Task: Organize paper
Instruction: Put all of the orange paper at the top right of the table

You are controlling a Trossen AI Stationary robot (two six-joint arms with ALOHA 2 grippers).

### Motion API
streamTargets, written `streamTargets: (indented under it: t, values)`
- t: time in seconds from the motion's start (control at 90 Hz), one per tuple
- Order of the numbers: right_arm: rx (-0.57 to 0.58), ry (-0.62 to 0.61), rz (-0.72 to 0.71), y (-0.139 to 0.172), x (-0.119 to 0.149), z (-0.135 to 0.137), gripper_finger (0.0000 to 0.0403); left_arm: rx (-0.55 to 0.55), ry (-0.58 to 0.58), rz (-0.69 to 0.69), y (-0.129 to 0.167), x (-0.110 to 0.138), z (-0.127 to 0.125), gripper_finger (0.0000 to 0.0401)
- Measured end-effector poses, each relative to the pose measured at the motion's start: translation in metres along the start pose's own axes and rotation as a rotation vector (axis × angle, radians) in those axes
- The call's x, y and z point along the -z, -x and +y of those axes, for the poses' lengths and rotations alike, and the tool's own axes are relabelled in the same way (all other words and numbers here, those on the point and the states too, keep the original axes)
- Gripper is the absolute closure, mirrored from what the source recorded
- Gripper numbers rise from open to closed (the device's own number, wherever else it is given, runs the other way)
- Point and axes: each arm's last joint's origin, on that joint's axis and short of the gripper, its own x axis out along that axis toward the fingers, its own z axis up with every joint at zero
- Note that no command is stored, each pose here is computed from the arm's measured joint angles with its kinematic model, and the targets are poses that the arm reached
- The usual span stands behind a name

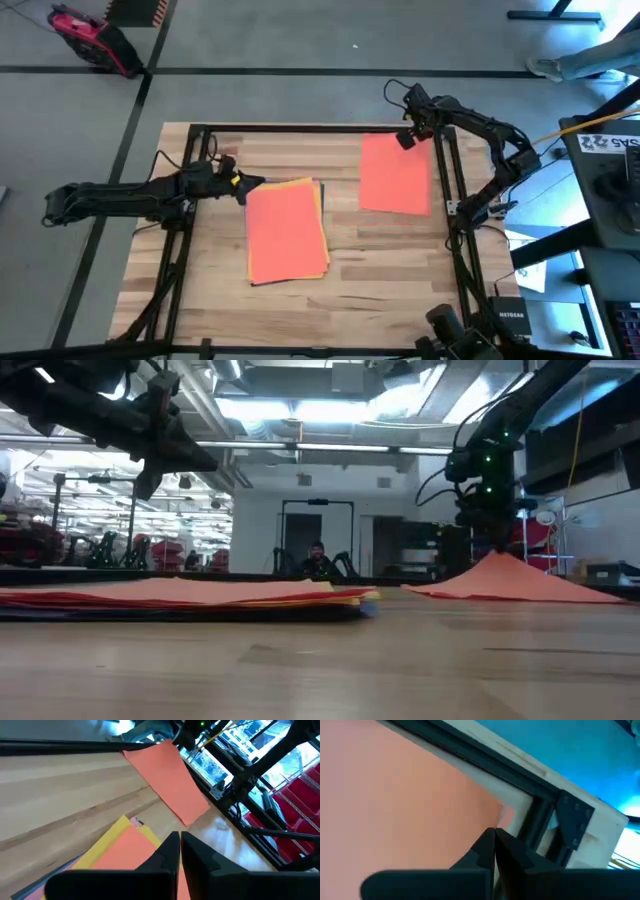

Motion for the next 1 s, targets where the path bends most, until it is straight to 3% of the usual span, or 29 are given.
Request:
streamTargets:
  t: [0.4, 0.778, 0.867, 1.0]
  values:
    - [0.037, -0.072, -0.013, 0.0, -0.001, -0.001, 0.0396, -0.003, 0.0, -0.001, 0.0, 0.0, 0.0, 0.0401]
    - [0.026, -0.074, 0.012, 0.003, 0.0, -0.001, 0.0301, -0.003, 0.0, 0.0, 0.0, 0.0, 0.0, 0.0401]
    - [-0.07, -0.039, 0.002, 0.01, -0.004, 0.003, 0.0318, -0.003, 0.0, 0.0, 0.0, 0.0, 0.0, 0.0401]
    - [-0.233, 0.033, -0.072, 0.024, -0.012, 0.029, 0.0387, -0.004, 0.0, 0.001, 0.0, 0.0, 0.0, 0.0401]
